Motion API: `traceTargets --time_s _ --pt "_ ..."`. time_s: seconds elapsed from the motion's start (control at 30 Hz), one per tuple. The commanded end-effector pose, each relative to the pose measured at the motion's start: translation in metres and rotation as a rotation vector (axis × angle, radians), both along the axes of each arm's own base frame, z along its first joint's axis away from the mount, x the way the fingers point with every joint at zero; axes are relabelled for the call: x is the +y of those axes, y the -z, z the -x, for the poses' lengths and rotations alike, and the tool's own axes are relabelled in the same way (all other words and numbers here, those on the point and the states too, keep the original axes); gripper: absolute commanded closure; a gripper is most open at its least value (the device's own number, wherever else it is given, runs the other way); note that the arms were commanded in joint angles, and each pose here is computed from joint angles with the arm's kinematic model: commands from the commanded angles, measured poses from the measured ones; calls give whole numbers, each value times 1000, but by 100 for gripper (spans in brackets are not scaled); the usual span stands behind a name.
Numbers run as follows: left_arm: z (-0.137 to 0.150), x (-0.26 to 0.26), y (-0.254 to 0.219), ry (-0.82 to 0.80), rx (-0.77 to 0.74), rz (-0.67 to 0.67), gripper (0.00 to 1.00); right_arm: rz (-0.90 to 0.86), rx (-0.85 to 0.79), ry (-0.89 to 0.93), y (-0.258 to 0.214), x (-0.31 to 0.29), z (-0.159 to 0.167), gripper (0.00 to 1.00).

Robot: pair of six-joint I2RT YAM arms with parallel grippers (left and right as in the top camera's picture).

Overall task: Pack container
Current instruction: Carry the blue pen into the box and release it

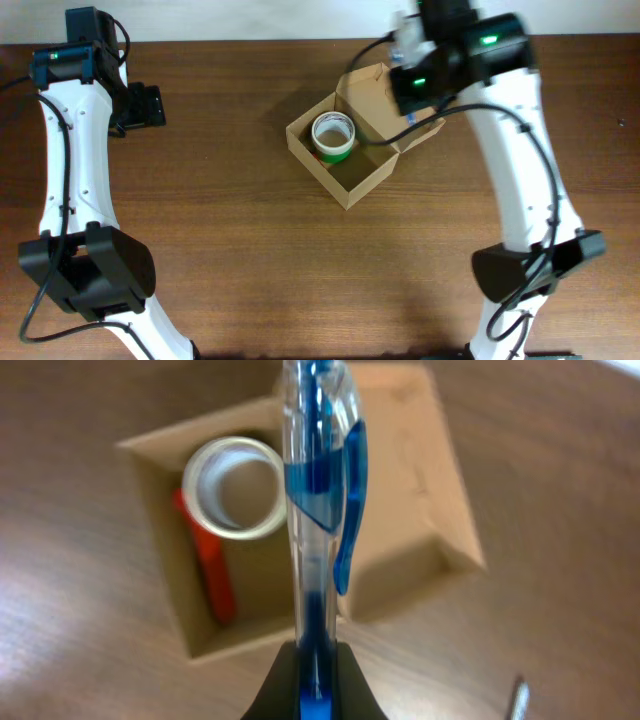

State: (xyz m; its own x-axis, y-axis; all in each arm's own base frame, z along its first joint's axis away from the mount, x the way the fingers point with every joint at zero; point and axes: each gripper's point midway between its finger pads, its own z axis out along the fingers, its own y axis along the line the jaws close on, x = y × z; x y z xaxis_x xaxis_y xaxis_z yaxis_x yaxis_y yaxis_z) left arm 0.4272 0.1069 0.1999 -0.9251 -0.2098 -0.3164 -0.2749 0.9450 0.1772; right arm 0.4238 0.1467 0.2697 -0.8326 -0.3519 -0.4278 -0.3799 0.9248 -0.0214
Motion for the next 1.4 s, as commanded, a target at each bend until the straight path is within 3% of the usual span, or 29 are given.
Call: traceTargets --time_s 0.0,0.23,0.6,1.07,1.37 --pt "0 2 5 -2 11 7 0 49 -38 -78 5 34 -1 96" --pt "0 2 6 -2 12 7 0 70 -4 -186 48 88 -7 96" --pt "0 2 5 -2 11 7 0 104 204 -230 143 111 -6 96" --pt "0 2 6 -2 11 8 0 109 378 -250 200 109 22 96" --pt "0 2 5 -2 11 7 0 116 385 -273 210 116 28 96"
